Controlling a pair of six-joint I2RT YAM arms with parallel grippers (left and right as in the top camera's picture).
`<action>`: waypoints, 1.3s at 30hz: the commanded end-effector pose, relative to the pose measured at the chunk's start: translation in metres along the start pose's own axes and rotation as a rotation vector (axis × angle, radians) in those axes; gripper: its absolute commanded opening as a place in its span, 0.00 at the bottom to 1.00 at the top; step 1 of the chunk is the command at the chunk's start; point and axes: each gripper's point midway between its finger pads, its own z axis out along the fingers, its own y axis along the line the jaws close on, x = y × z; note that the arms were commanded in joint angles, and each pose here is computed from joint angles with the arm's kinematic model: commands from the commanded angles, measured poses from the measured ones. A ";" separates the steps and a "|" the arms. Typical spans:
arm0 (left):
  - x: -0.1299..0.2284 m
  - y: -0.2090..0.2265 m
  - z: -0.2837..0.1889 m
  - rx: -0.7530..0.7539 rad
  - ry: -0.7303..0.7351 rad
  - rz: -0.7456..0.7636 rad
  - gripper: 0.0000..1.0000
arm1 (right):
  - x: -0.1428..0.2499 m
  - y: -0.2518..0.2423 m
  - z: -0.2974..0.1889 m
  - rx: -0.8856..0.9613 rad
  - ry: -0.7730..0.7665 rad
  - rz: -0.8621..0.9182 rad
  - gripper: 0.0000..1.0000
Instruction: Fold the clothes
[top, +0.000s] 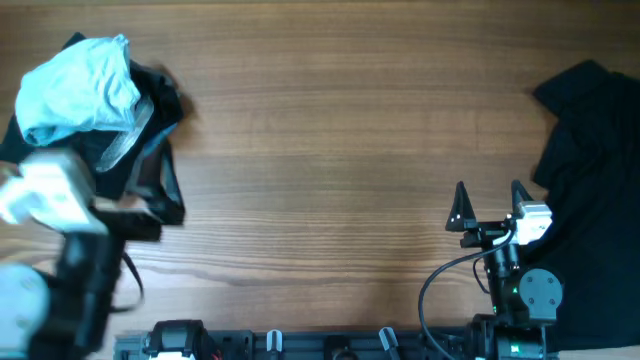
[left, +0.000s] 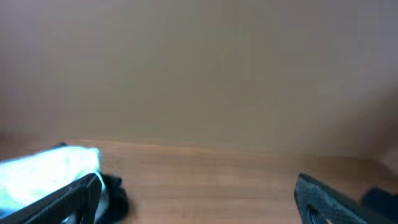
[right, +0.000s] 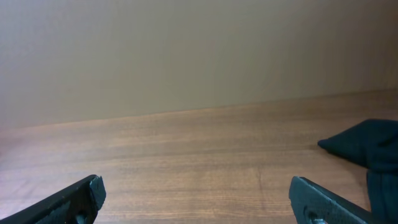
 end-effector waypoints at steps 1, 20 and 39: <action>0.065 0.005 -0.005 0.036 0.004 -0.035 1.00 | -0.002 0.002 0.000 -0.012 -0.009 0.018 1.00; 0.251 0.051 0.047 0.014 -0.010 -0.012 1.00 | -0.002 0.002 0.000 -0.012 -0.008 0.019 1.00; 0.252 0.051 0.047 0.013 -0.009 -0.012 1.00 | -0.002 0.002 0.000 -0.012 -0.009 0.019 1.00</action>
